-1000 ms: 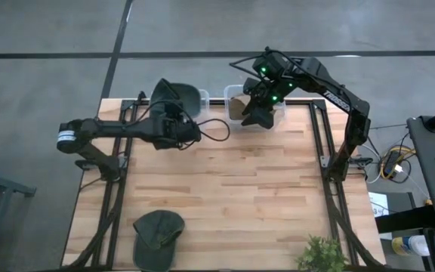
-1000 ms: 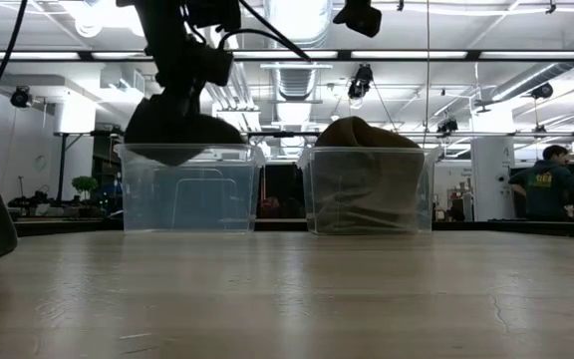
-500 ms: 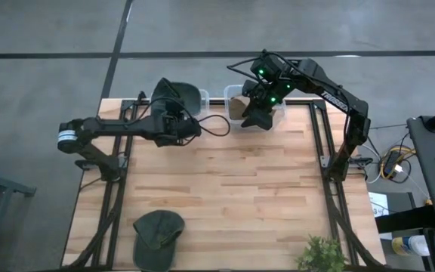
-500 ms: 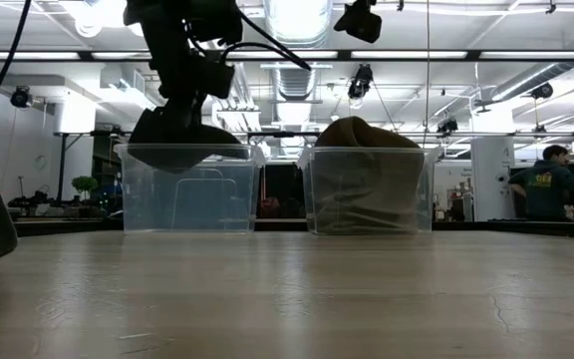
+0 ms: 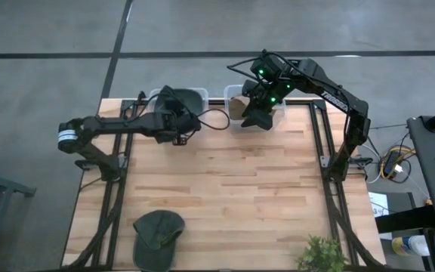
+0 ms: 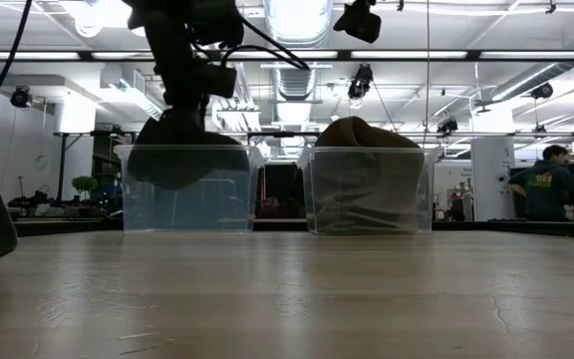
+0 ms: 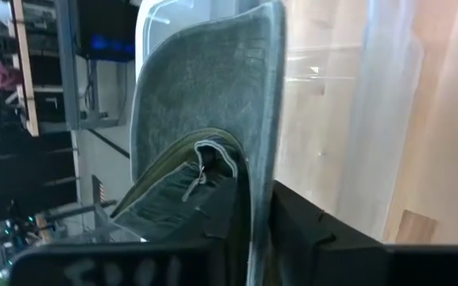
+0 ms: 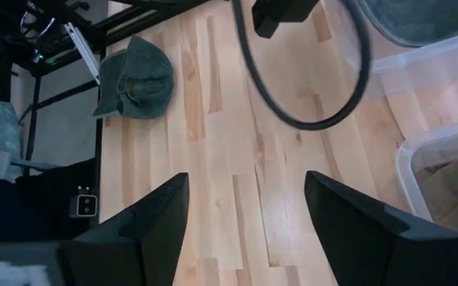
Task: Pick & Place hat
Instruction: Put the right green cap into the left transparent bin
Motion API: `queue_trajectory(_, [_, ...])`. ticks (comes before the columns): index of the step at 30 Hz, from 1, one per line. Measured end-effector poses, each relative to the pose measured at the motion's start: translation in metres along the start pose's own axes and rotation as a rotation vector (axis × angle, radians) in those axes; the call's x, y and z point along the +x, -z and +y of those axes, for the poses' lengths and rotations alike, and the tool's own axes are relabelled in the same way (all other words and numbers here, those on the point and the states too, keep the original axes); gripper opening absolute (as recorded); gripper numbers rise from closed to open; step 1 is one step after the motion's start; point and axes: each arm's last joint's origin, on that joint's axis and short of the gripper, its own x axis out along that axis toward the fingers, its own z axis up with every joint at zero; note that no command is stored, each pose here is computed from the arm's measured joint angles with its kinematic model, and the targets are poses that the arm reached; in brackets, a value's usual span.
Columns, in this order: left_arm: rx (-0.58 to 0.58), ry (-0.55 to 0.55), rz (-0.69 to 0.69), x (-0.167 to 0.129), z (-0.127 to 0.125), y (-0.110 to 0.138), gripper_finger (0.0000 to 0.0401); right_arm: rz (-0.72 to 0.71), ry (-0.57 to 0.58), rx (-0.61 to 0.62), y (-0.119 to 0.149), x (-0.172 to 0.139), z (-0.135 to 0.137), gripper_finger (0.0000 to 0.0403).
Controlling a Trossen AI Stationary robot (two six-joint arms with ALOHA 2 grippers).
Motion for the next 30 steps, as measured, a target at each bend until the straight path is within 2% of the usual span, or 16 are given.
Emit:
queue_trajectory(5, [-0.013,0.025,0.011,0.003,0.002,0.002,0.0107,0.0,0.0,0.0,0.0,0.0,0.0,0.0248])
queue_trajectory(10, [0.005,-0.018,0.029,0.002,0.002,0.003,0.0134,0.0,0.0,-0.001,0.0,0.0,0.0,0.0247])
queue_trajectory(16, [0.06,-0.113,0.049,-0.005,0.004,0.002,0.014,0.0,0.0,-0.011,0.0,0.0,0.0,0.0249])
queue_trajectory(23, [0.027,-0.063,0.01,-0.01,0.006,-0.002,0.014,-0.001,0.0,-0.03,0.0,0.0,0.0,0.0249])
queue_trajectory(30, [0.055,-0.076,0.087,-0.013,0.009,0.005,0.014,0.0,0.0,-0.03,0.0,0.0,0.0,0.0243])
